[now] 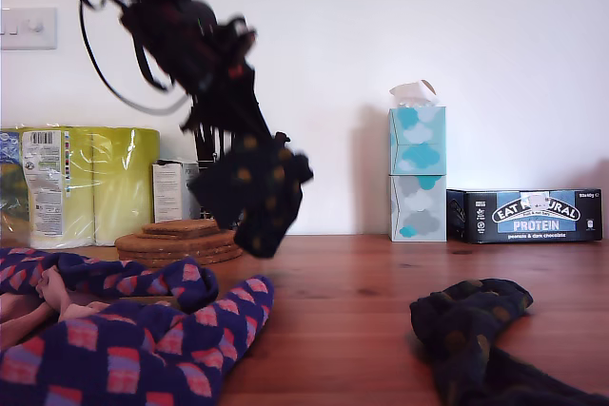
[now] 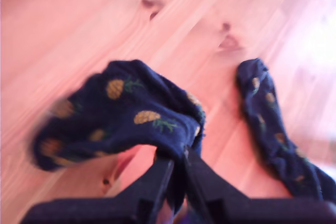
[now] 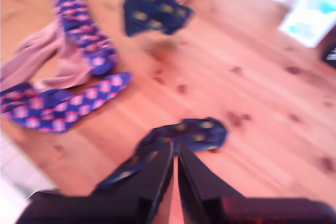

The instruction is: Pair up the socks based on colour and pattern, by placing each sock on top of its pair

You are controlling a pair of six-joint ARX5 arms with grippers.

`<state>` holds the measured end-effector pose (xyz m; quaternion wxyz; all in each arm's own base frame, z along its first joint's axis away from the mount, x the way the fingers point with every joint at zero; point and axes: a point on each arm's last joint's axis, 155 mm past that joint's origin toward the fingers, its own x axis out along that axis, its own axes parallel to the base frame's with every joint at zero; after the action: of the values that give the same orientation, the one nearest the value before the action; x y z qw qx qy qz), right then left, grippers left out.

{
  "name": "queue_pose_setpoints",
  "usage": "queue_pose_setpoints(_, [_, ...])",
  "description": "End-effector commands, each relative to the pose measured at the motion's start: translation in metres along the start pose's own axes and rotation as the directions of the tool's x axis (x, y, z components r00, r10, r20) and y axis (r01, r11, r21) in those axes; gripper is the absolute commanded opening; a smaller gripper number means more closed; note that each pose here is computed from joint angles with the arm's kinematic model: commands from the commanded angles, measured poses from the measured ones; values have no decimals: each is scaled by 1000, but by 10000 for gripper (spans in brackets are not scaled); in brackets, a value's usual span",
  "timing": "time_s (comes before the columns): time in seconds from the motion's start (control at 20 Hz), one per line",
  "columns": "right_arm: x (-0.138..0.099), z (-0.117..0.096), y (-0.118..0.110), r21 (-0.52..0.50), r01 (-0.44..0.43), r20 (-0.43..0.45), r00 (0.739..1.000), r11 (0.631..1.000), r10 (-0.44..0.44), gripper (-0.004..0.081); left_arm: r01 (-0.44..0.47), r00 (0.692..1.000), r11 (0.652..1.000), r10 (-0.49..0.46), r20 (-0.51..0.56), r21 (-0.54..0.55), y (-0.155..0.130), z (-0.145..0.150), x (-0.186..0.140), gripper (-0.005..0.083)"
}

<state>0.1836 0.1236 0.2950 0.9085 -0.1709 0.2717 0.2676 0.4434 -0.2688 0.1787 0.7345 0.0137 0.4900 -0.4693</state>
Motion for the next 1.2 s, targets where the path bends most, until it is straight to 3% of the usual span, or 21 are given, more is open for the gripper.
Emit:
queue_pose_setpoints(0.0, [2,-3,-8,5,45,-6,999,999,-45,-13,-13,999,999,11,44,32,-21,9,-30,-21])
queue_pose_setpoints(0.2, [-4,2,-23,4,119,30,992,993,-119,-13,-27,996,998,21,84,65,-44,14,-60,-21])
queue_pose_setpoints(0.35, [-20,11,-26,39,121,111,986,992,-125,-13,-37,994,995,28,106,90,-61,16,-77,-21])
queue_pose_setpoints(0.6, [-25,3,-27,62,119,121,985,991,-126,-13,-138,987,983,126,97,125,-77,9,-98,-21])
queue_pose_setpoints(0.75, [-11,-9,-23,48,119,81,989,992,-122,-13,-196,981,969,192,41,148,-85,-4,-92,-21])
queue_pose_setpoints(0.95, [6,-26,-19,37,118,48,992,992,-120,-13,-186,979,970,196,-52,159,-92,-40,-72,-21])
queue_pose_setpoints(1.15, [6,-28,-19,45,118,88,989,992,-122,-13,-183,982,972,187,-9,150,-102,-66,-58,-21])
